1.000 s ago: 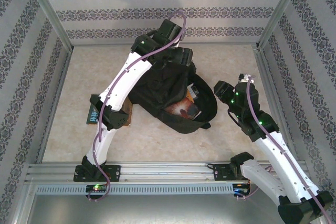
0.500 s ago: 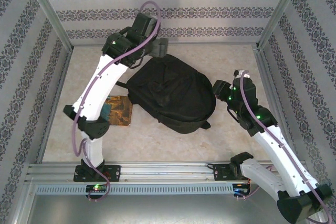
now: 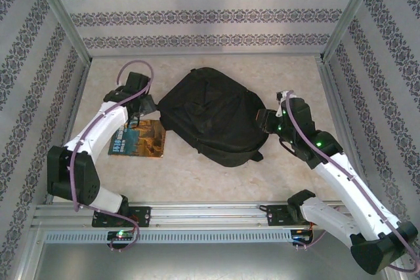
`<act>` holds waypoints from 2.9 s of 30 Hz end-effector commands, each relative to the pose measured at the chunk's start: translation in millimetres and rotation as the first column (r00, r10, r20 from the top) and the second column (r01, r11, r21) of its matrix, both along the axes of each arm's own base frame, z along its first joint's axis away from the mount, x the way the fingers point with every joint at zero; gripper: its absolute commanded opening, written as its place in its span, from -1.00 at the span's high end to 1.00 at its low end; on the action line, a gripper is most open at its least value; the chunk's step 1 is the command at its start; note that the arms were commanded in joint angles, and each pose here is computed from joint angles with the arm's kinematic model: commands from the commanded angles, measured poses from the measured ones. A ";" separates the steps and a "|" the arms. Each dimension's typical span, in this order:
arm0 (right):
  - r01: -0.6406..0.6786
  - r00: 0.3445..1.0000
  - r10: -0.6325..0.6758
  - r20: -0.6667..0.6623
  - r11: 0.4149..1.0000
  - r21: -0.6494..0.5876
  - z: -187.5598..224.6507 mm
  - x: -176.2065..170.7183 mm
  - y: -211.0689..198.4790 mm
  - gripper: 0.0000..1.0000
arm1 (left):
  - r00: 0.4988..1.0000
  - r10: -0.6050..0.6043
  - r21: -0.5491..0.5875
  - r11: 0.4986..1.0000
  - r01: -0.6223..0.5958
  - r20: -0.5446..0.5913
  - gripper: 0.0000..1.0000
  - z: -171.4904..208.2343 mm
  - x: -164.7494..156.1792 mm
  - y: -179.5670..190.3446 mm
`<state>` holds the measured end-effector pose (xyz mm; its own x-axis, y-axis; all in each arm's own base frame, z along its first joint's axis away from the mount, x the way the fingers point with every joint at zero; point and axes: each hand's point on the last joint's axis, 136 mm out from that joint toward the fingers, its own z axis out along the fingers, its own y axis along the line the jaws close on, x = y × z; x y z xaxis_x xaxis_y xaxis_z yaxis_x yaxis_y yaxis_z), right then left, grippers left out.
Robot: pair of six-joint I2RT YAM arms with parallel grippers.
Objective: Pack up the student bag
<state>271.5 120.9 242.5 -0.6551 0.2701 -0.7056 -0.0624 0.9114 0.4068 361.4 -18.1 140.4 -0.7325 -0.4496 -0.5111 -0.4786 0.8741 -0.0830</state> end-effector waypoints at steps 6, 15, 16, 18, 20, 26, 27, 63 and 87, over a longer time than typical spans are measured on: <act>-0.090 0.995 0.091 -0.037 0.996 0.023 10.1 -7.3 21.7 0.52 | 0.996 0.091 -0.210 0.974 -0.088 0.006 -0.41 -75.4 11.7 -16.1; -0.277 0.957 0.278 -0.081 0.961 0.017 3.9 -3.9 89.1 0.59 | 0.983 0.078 -0.330 0.935 -0.130 -0.164 -0.07 -133.7 -55.1 -34.0; -0.291 0.953 0.292 -0.080 0.956 0.021 2.9 -3.0 96.3 0.59 | 0.982 0.075 -0.337 0.933 -0.129 -0.171 -0.05 -134.3 -61.2 -34.8; -0.328 0.940 0.329 -0.095 0.944 0.020 -4.2 -1.7 112.7 0.60 | 0.981 0.059 -0.341 0.932 -0.120 -0.182 -0.05 -135.5 -75.4 -37.5; -0.371 0.920 0.372 -0.120 0.928 0.031 -11.8 -1.1 130.5 0.59 | 0.977 0.036 -0.353 0.929 -0.110 -0.210 -0.02 -139.0 -90.1 -43.1; -0.517 0.835 0.519 -0.181 0.854 0.063 -35.3 -4.8 190.0 0.60 | 0.964 -0.012 -0.370 0.924 -0.090 -0.265 0.04 -146.7 -131.7 -52.9; -0.549 0.812 0.553 -0.185 0.832 0.079 -39.7 -8.2 202.0 0.60 | 0.963 -0.026 -0.375 0.924 -0.079 -0.267 0.04 -148.3 -136.4 -55.0; -0.625 0.764 0.528 -0.369 0.749 -0.222 -167.1 63.7 264.7 0.60 | 0.939 -0.337 -0.398 0.872 0.284 -0.067 0.25 -69.3 -172.9 -97.9; -0.766 0.602 0.552 -0.577 0.602 -0.224 -240.0 2.5 272.3 0.56 | 0.954 -0.143 -0.287 0.956 0.064 -0.263 0.27 -125.5 -188.4 -66.9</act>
<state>301.9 408.5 22.1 -0.7822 -0.5237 -0.3375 -0.6028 0.7731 0.1975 161.0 -96.2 21.6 -0.8810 -0.4686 -0.0661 -0.4388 0.8612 -0.2564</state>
